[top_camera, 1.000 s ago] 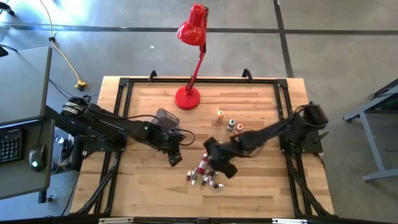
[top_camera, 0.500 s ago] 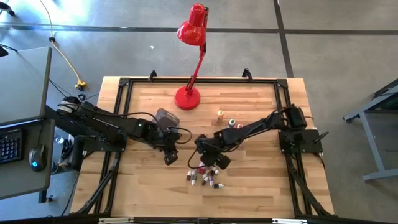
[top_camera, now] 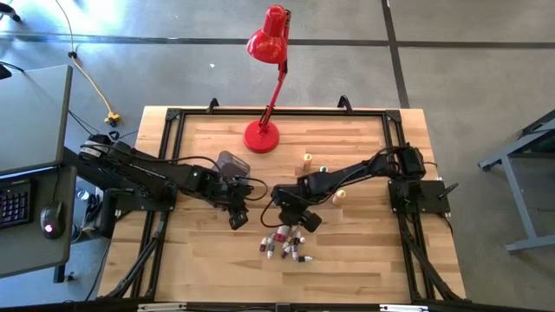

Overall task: Pick & Place food coloring
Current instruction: Move the large red food coloring bottle to the middle right of the table

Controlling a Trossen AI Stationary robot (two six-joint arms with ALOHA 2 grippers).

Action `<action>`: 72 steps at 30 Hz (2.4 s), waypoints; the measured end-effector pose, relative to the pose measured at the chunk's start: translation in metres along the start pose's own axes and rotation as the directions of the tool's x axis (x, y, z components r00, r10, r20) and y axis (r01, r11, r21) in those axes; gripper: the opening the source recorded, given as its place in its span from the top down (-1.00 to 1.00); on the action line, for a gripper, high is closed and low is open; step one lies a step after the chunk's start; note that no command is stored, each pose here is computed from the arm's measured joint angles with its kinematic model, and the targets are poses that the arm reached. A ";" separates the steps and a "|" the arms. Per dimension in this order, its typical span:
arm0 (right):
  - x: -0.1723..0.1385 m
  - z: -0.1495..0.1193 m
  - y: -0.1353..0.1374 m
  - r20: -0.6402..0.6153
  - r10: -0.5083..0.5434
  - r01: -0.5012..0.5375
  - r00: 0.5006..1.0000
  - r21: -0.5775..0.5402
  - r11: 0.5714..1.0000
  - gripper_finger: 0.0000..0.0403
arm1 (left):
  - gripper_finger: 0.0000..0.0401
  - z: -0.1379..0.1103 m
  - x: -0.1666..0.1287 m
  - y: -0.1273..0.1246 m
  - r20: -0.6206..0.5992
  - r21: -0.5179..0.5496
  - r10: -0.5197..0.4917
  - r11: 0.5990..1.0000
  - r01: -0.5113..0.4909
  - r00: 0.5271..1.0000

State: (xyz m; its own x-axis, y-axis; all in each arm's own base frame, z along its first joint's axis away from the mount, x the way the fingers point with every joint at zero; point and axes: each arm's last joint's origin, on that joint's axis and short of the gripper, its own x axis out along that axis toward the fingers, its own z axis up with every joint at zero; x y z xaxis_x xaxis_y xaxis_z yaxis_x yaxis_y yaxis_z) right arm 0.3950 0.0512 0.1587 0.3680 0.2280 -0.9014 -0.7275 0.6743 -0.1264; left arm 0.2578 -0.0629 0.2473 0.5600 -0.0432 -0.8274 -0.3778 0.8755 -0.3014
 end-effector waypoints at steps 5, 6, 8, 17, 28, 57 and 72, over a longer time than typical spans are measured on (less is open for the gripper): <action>0.018 -0.006 0.001 -0.055 0.007 -0.009 0.998 -0.035 0.999 -0.07 | 0.35 0.000 0.000 0.000 0.005 -0.001 -0.004 1.000 0.004 1.000; 0.018 -0.006 0.001 -0.058 0.004 -0.007 0.998 -0.039 0.999 -0.07 | 0.35 0.001 0.000 0.000 0.005 -0.001 -0.004 1.000 0.005 1.000; 0.019 -0.006 0.000 -0.061 -0.003 0.000 0.998 -0.046 0.999 -0.07 | 0.35 0.000 0.000 0.000 0.005 -0.001 -0.004 1.000 0.004 1.000; 0.019 -0.005 0.001 -0.024 0.031 -0.033 0.999 -0.087 0.996 0.05 | 0.35 0.000 0.000 0.000 0.005 0.001 -0.004 1.000 0.004 1.000; 0.020 -0.005 0.001 -0.041 0.011 -0.014 0.999 -0.066 0.998 0.43 | 0.35 0.000 0.000 0.000 0.005 0.001 -0.003 1.000 0.003 1.000; -0.046 0.018 0.141 -0.697 -0.213 0.160 0.684 -0.141 0.977 0.40 | 0.35 0.005 0.000 -0.001 0.096 -0.007 0.046 0.999 -0.046 0.994; -0.056 -0.002 0.169 -0.837 0.197 0.097 0.510 0.283 0.954 0.40 | 0.35 0.011 -0.001 -0.005 0.153 -0.015 0.001 1.000 0.002 0.988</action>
State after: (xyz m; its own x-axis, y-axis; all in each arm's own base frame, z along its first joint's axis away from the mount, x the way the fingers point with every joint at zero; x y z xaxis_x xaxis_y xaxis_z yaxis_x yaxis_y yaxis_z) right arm 0.2499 0.1509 0.1864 -0.4399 -0.3390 -0.8316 -0.4946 0.8644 -0.0907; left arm 0.2673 -0.0622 0.2543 0.6657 0.0314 -0.7455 -0.3882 0.8678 -0.3101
